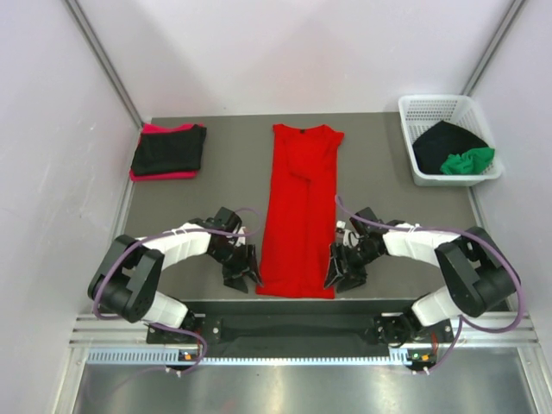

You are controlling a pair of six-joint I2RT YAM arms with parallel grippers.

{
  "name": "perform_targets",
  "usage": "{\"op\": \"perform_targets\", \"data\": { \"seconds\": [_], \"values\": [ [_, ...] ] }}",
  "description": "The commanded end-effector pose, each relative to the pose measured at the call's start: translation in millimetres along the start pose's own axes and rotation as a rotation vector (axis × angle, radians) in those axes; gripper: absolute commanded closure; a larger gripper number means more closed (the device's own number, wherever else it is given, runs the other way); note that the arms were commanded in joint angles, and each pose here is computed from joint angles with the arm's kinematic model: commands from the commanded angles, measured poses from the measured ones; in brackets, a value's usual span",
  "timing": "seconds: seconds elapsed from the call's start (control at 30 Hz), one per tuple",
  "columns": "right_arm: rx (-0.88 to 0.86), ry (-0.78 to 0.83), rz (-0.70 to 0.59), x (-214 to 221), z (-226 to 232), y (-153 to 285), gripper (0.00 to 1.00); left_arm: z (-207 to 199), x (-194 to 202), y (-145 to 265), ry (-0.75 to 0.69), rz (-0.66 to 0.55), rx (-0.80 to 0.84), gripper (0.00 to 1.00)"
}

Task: Fold and stack the t-shirts
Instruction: Fold the tshirt

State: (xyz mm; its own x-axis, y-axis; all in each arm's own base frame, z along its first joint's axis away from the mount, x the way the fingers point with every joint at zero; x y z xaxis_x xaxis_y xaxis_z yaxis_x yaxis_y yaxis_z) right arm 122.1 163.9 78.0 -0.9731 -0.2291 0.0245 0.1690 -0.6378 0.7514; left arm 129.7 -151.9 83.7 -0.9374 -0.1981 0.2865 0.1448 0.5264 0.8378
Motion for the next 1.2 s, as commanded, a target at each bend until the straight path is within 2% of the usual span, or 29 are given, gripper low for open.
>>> {"op": "perform_targets", "data": {
  "seconds": [0.0,0.2,0.37,0.5,0.53,0.6,0.63,0.67,0.7,0.77,1.0,1.17],
  "values": [
    [0.061,0.012,-0.019,-7.1,-2.5,-6.0,0.45,-10.6,-11.5,-4.1,-0.018,-0.049,0.072,0.43],
    [0.044,0.014,-0.011,-6.2,0.1,-9.3,0.48,-15.3,-15.3,-6.6,-0.021,-0.03,0.09,0.54],
    [0.024,0.01,-0.006,-4.5,0.6,-11.7,0.49,-14.6,-14.7,-9.0,-0.024,-0.014,0.089,0.58],
    [0.001,0.011,-0.005,-6.4,3.3,-13.6,0.52,-16.0,-13.1,-10.4,-0.035,-0.001,0.093,0.73],
    [-0.002,0.014,-0.004,-5.6,3.8,-14.0,0.54,-16.4,-12.4,-11.1,-0.036,0.001,0.092,0.78],
    [-0.006,0.014,0.0,-3.9,4.7,-15.8,0.6,-17.3,-12.1,-11.8,-0.041,0.004,0.093,0.83],
    [-0.01,0.019,-0.006,-4.7,4.9,-16.6,0.75,-19.7,-12.8,-11.3,-0.049,0.006,0.1,0.88],
    [-0.008,0.019,-0.006,-4.4,4.8,-17.0,0.84,-20.8,-12.6,-10.4,-0.052,0.006,0.106,1.0],
    [-0.007,0.019,-0.009,-4.8,4.8,-16.9,0.93,-22.0,-12.7,-9.7,-0.056,0.005,0.107,1.0],
    [-0.009,0.023,-0.014,-4.7,6.8,-14.6,1.0,-26.4,-15.1,-6.9,-0.074,-0.006,0.121,1.0],
    [-0.01,0.134,-0.136,-23.3,20.2,27.7,1.0,-62.4,-44.4,29.0,-0.19,-0.133,0.169,1.0],
    [-0.026,0.156,-0.304,-65.0,23.2,71.1,1.0,-96.5,-70.9,60.2,-0.292,-0.24,0.21,1.0]
  ]
}}
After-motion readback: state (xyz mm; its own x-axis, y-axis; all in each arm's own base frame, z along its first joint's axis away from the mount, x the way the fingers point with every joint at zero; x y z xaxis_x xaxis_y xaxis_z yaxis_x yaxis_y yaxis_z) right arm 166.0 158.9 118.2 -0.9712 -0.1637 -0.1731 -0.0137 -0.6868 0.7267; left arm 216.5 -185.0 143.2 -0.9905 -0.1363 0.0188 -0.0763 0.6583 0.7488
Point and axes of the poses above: each gripper's point midway between its finger pads, its own y axis back along the fingers, its own z axis along the line the jaws close on, x = y × z, the point moved 7 cm from there along y, back along the fingers, and after that the axes turned 9 degrees about y, right-handed, at the moved point
